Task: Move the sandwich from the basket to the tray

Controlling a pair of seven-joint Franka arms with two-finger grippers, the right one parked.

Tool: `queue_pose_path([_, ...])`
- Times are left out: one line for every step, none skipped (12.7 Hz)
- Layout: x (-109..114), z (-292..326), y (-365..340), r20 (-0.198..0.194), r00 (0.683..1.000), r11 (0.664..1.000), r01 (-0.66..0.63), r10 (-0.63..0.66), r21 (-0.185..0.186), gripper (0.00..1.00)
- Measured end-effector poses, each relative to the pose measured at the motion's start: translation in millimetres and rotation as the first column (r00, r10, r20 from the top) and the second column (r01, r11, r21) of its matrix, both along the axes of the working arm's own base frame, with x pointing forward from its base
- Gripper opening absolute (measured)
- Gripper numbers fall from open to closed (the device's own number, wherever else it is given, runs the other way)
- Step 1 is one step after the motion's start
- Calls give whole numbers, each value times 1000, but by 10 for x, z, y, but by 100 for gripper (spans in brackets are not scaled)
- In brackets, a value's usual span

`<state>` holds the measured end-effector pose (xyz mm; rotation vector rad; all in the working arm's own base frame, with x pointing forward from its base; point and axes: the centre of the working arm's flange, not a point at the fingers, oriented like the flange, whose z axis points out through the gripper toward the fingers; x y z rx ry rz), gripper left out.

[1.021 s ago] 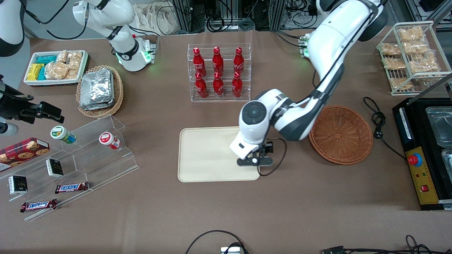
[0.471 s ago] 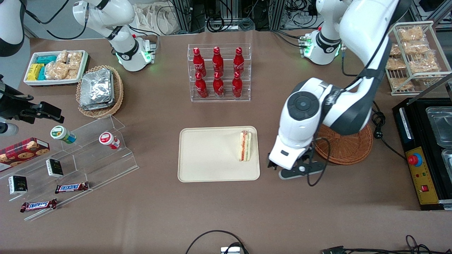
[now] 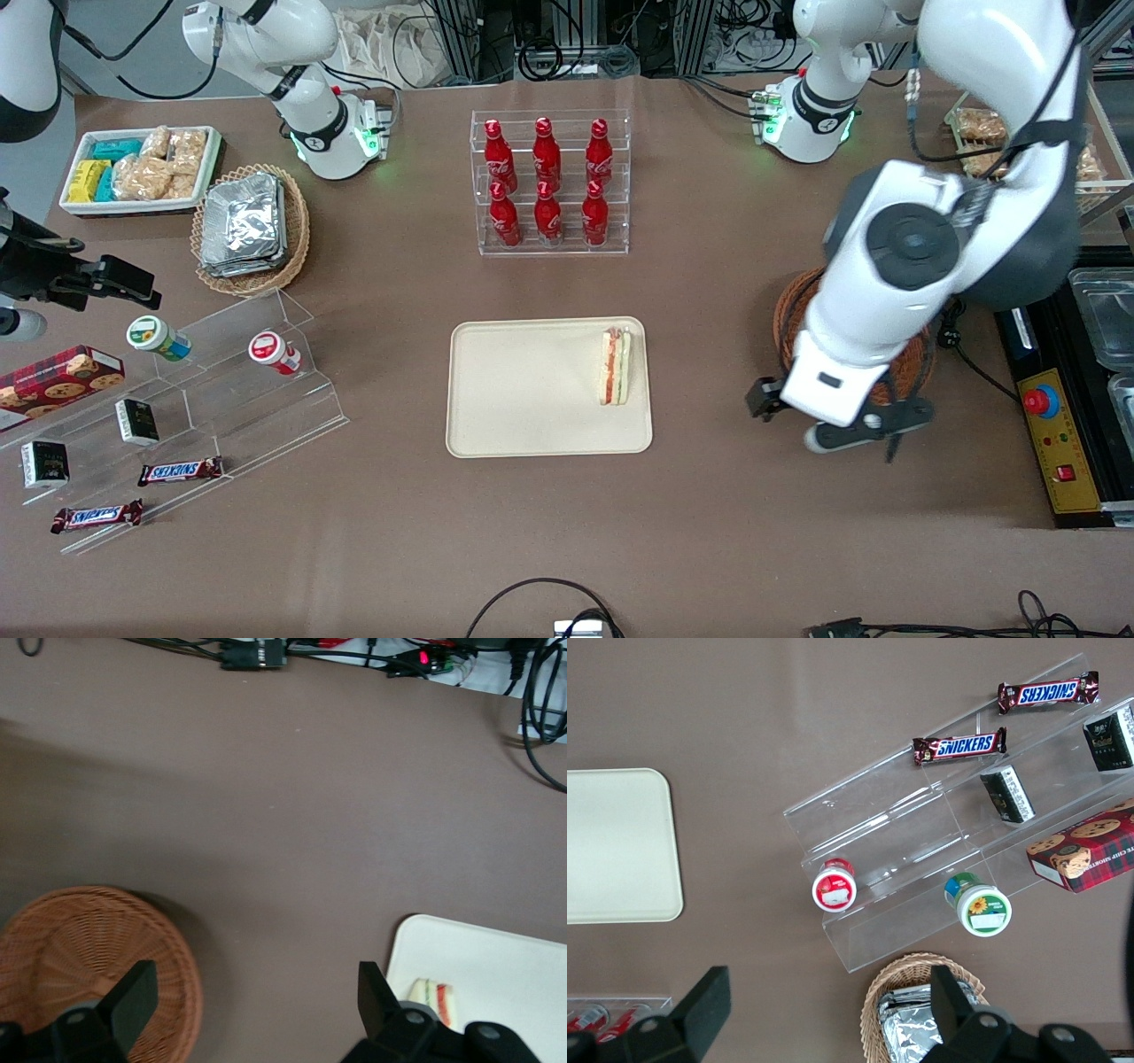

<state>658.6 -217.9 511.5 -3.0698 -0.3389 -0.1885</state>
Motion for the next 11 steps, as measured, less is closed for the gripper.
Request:
queue_pose_path([-23, 98, 129, -11, 1000, 1000, 10, -10, 9, 100])
queue_pose_path([-48, 171, 203, -18, 1000, 1000, 17, -17, 17, 100])
queue_pose_path([-67, 227, 260, -21, 999, 999, 25, -24, 22, 100])
queue_pose_path([-88, 278, 318, -28, 999, 999, 44, -43, 26, 100])
queue_pose_path([-119, 337, 395, -41, 997, 997, 74, -72, 33, 100])
queue_pose_path([-150, 408, 512, -56, 994, 995, 96, -94, 39, 100])
queue_pose_path([-181, 497, 657, -65, 992, 993, 114, -111, 37, 100])
queue_pose_path([-224, 587, 828, -72, 988, 990, 136, -133, 33, 100])
queue_pose_path([-282, 665, 993, -80, 984, 987, 159, -156, 31, 100])
queue_pose_path([-359, 746, 1173, -86, 980, 983, 183, -180, 31, 100])
queue_pose_path([-447, 829, 1336, -96, 975, 978, 205, -201, 36, 100])
